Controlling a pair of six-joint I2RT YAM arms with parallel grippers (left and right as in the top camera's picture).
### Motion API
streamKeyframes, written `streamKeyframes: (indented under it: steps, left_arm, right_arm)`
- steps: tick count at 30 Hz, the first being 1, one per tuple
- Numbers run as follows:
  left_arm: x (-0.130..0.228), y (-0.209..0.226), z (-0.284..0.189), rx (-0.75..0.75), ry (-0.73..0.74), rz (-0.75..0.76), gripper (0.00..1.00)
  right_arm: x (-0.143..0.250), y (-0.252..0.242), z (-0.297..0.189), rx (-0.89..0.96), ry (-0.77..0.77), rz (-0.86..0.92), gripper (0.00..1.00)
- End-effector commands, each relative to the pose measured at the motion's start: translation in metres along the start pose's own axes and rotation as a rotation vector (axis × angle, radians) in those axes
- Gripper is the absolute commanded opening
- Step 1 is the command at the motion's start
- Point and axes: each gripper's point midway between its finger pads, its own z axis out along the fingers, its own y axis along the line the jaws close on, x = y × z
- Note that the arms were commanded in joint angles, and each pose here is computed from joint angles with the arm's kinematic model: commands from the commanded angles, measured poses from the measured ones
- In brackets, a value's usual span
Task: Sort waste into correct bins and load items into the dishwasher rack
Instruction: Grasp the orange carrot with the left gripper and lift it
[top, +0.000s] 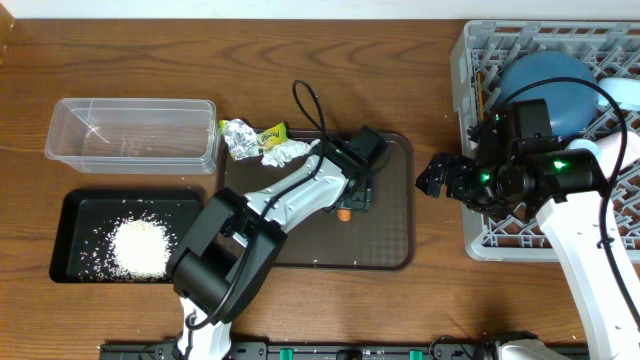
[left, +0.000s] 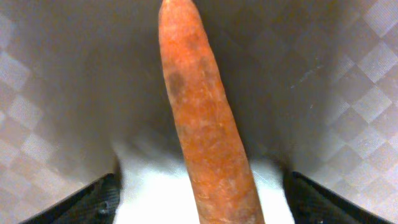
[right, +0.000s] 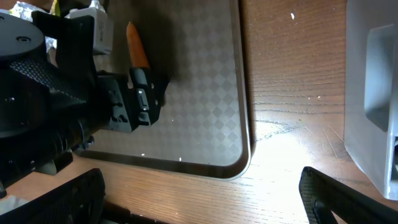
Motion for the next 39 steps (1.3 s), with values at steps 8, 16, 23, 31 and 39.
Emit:
streamKeyframes:
  steps: [8, 16, 23, 31, 39]
  left_arm:
    - [0.002, 0.005, 0.009, -0.038, 0.01, -0.048, 0.59]
    - [0.004, 0.007, 0.0, -0.04, 0.017, -0.048, 0.39]
    - [-0.009, 0.008, -0.031, 0.002, -0.048, -0.068, 0.31]
    - [-0.018, 0.021, -0.066, 0.025, -0.095, -0.106, 0.24]
    - [-0.021, 0.083, -0.108, -0.012, -0.103, -0.244, 0.24]
  right_arm:
    - [0.002, 0.001, 0.003, 0.001, 0.011, -0.004, 0.99]
    - [0.002, 0.001, 0.003, 0.001, 0.011, -0.004, 0.99]
    - [0.002, 0.001, 0.003, 0.001, 0.011, -0.004, 0.99]
    - [0.002, 0.001, 0.003, 0.001, 0.011, -0.004, 0.99]
    - [0.002, 0.001, 0.003, 0.001, 0.011, -0.004, 0.99]
